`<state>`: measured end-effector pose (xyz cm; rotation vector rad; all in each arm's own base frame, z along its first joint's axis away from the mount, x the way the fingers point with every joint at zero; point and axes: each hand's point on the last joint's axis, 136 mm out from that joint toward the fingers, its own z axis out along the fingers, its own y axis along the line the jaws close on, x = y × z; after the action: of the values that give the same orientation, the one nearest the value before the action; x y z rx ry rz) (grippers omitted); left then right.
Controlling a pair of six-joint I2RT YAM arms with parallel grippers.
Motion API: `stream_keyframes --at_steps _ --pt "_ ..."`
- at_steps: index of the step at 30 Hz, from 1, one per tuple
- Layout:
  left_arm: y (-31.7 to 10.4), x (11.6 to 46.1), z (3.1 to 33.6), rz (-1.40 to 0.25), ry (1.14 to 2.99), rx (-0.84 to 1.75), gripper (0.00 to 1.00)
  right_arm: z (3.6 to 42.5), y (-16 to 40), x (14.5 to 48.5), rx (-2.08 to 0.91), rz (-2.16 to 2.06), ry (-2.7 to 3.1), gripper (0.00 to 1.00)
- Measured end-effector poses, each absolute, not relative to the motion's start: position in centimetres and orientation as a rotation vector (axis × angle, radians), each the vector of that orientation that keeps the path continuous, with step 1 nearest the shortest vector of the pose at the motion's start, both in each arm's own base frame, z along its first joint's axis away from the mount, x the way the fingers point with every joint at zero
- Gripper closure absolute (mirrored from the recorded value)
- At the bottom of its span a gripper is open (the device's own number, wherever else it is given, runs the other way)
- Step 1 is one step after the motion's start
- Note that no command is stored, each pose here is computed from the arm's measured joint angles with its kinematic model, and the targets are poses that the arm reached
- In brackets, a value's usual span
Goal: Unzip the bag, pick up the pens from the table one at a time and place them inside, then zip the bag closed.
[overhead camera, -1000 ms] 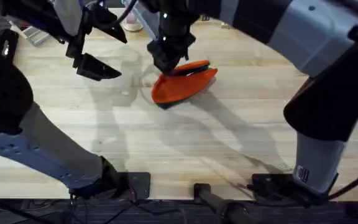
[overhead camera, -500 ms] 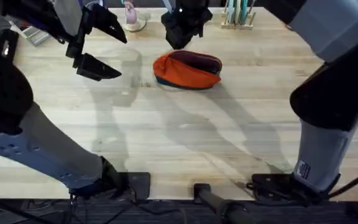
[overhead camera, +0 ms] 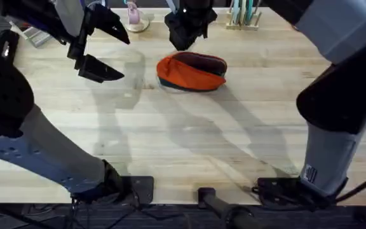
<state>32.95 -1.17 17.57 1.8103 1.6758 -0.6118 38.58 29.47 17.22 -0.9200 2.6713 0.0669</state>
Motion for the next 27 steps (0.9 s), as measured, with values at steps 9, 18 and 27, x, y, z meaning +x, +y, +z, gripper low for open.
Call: stream_keyframes --at_steps 9,18,27 --pt "-1.2 32.9 17.6 -0.612 1.676 1.810 0.007 17.2 29.4 38.5 -0.914 0.066 2.678 0.706" --pt "-1.2 32.9 17.6 -0.612 1.676 1.810 0.006 17.2 28.5 37.4 -0.930 0.042 2.723 0.005" --pt "-1.2 32.9 17.6 -0.612 1.676 1.810 0.006 24.0 27.6 36.3 -0.876 0.112 2.587 0.005"
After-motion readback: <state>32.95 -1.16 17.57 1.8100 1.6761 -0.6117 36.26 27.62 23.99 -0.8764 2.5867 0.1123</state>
